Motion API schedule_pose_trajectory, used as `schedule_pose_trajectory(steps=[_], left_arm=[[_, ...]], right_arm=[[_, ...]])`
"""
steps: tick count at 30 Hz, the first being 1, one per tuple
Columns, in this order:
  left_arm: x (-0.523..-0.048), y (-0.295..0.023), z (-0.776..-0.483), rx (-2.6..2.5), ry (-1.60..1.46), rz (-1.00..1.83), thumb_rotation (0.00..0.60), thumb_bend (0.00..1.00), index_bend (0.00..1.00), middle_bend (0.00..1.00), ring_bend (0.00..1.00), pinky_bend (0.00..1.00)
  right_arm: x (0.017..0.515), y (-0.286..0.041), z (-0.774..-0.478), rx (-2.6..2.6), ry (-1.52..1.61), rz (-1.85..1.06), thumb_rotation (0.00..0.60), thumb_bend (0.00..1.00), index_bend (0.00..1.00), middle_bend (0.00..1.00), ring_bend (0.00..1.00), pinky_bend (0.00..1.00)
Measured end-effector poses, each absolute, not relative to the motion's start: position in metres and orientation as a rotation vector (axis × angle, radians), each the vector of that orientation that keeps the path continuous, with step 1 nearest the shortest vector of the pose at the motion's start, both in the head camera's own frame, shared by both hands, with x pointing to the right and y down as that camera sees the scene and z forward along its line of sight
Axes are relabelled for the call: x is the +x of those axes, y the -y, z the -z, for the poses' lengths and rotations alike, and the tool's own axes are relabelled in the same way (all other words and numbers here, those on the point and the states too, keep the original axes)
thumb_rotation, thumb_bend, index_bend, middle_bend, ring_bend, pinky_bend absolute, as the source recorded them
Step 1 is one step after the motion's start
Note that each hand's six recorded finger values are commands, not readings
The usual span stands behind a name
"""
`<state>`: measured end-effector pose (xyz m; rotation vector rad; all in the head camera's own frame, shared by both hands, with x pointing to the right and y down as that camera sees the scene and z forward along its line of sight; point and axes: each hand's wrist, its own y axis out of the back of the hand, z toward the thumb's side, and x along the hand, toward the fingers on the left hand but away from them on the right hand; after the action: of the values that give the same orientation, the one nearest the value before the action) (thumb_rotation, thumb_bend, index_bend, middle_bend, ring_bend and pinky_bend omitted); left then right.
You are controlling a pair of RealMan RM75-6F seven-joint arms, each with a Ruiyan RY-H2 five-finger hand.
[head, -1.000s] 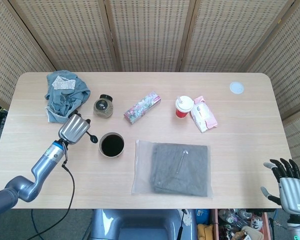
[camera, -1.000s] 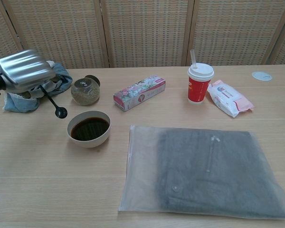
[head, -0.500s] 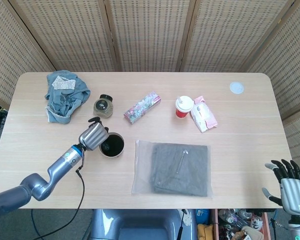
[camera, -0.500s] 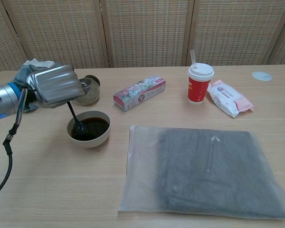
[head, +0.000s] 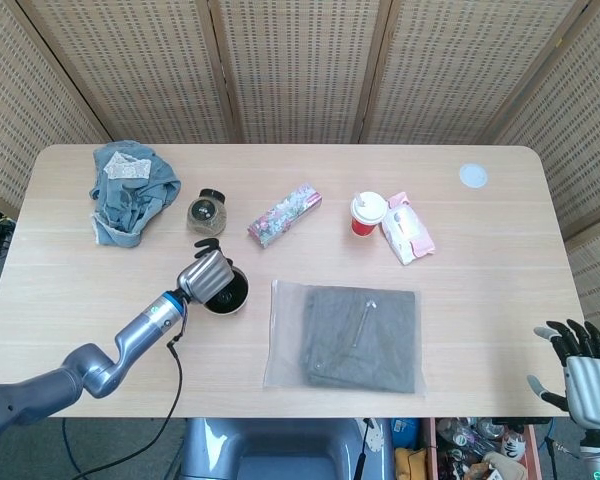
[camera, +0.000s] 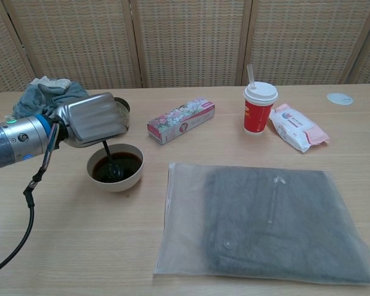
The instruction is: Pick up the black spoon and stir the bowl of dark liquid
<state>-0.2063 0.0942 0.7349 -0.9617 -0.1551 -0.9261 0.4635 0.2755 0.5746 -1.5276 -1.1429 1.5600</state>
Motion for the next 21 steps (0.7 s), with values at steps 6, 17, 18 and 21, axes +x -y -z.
schedule_pose_trajectory(steps=[6, 17, 18, 21], left_arm=[[-0.192, -0.086, -0.737, -0.941, 0.146, 0.933, 0.600, 0.41, 0.66, 0.82, 0.65, 0.54], [-0.197, -0.082, -0.738, -0.923, 0.160, 0.942, 0.600, 0.41, 0.66, 0.82, 0.65, 0.54], [-0.199, -0.083, -0.737, -0.923, 0.164, 0.942, 0.600, 0.41, 0.66, 0.82, 0.65, 0.54], [-0.204, -0.088, -0.736, -0.925, 0.178, 0.930, 0.600, 0.41, 0.66, 0.82, 0.65, 0.54]], right_arm=[[0.470, -0.277, -0.575, -1.521, 1.152, -1.573, 0.600, 0.34, 0.29, 0.30, 0.15, 0.12], [0.473, -0.277, -0.574, -1.514, 1.160, -1.575, 0.600, 0.34, 0.29, 0.30, 0.15, 0.12], [0.472, -0.277, -0.574, -1.515, 1.160, -1.574, 0.600, 0.34, 0.29, 0.30, 0.15, 0.12], [0.471, -0.276, -0.574, -1.519, 1.158, -1.566, 0.600, 0.34, 0.29, 0.30, 0.15, 0.12]])
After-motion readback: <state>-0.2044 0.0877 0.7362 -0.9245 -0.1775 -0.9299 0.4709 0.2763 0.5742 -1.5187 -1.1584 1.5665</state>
